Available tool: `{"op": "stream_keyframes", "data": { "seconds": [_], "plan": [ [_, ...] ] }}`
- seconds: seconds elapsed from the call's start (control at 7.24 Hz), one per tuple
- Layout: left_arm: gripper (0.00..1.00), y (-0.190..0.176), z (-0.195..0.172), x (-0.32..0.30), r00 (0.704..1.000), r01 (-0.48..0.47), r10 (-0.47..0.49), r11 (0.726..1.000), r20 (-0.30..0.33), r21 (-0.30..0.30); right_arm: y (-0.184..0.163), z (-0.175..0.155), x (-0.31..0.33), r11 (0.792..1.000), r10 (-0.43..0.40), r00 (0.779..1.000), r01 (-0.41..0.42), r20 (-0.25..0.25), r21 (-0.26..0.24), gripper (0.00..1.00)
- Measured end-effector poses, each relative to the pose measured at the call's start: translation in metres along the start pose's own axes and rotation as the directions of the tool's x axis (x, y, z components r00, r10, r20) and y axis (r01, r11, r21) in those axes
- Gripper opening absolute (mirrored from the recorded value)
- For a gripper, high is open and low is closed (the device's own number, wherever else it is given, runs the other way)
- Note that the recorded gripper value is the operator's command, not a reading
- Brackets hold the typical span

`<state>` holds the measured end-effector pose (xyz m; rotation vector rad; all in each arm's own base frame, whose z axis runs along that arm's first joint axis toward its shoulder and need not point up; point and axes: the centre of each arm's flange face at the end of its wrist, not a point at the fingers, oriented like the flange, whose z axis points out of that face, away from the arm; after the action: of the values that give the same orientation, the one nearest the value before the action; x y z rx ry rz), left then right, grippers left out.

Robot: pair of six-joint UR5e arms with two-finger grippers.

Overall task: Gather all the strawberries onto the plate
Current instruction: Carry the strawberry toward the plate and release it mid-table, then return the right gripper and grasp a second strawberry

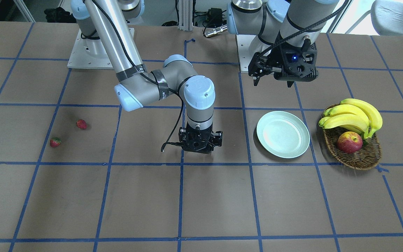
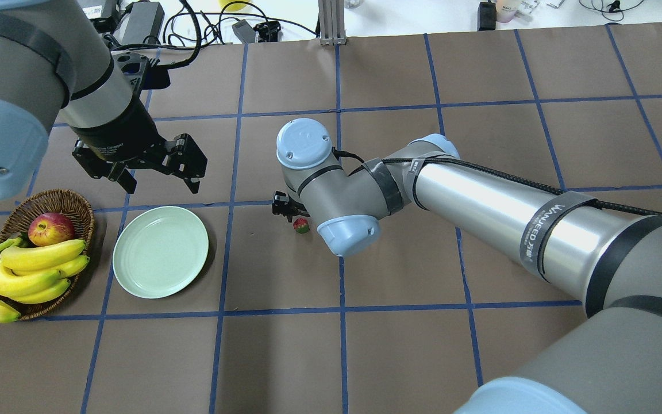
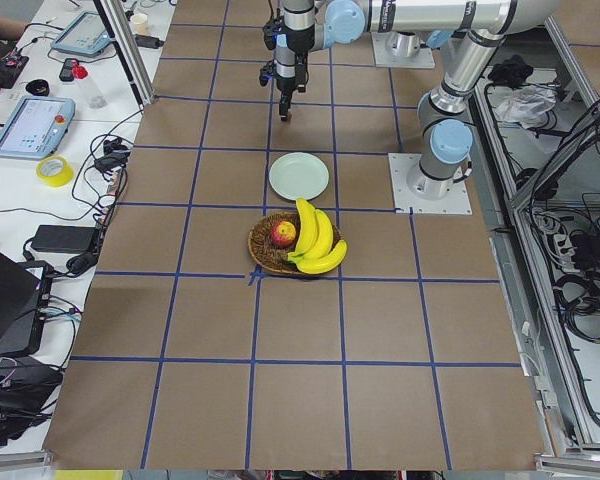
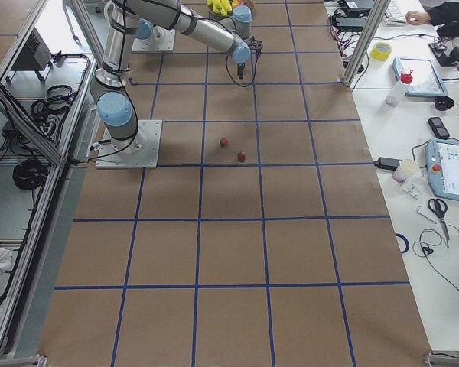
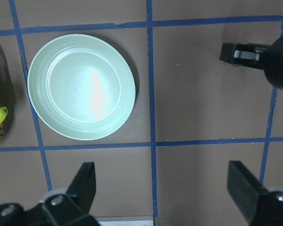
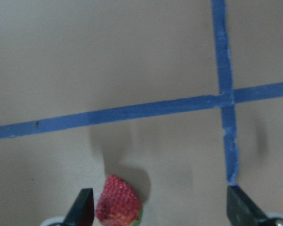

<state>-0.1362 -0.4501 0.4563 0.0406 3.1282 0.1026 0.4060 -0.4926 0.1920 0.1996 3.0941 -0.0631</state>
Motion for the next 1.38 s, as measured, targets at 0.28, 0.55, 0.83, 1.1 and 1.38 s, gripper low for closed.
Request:
{"op": "stream_keyframes", "data": {
  "seconds": [0.28, 0.55, 0.83, 1.1, 1.38],
  "plan": [
    [1.00, 0.000, 0.000, 0.000, 1.000, 0.000, 0.000, 1.000, -0.001, 0.001, -0.026, -0.031, 0.069, 0.998, -0.044, 0.998, 0.042, -0.044, -0.050, 1.00],
    [1.00, 0.000, -0.001, 0.000, 1.000, 0.000, 0.000, 1.000, -0.002, 0.003, -0.033, -0.045, 0.168, 0.993, -0.075, 0.995, 0.069, -0.063, -0.094, 1.00],
    [1.00, 0.000, -0.001, 0.000, 1.000, -0.002, 0.002, 1.000, 0.000, 0.004, -0.025, -0.042, 0.256, 0.997, -0.051, 0.996, 0.047, -0.077, -0.056, 1.00],
    [1.00, 0.000, -0.002, 0.000, 1.000, -0.002, 0.002, 1.000, 0.000, 0.005, -0.016, -0.024, 0.334, 0.999, -0.032, 0.994, 0.032, -0.109, -0.002, 1.00],
    [1.00, 0.000, -0.002, 0.000, 1.000, -0.003, 0.002, 1.000, 0.001, 0.006, -0.012, -0.018, 0.376, 1.000, -0.015, 0.993, 0.016, -0.119, 0.004, 0.95]
  ]
}}
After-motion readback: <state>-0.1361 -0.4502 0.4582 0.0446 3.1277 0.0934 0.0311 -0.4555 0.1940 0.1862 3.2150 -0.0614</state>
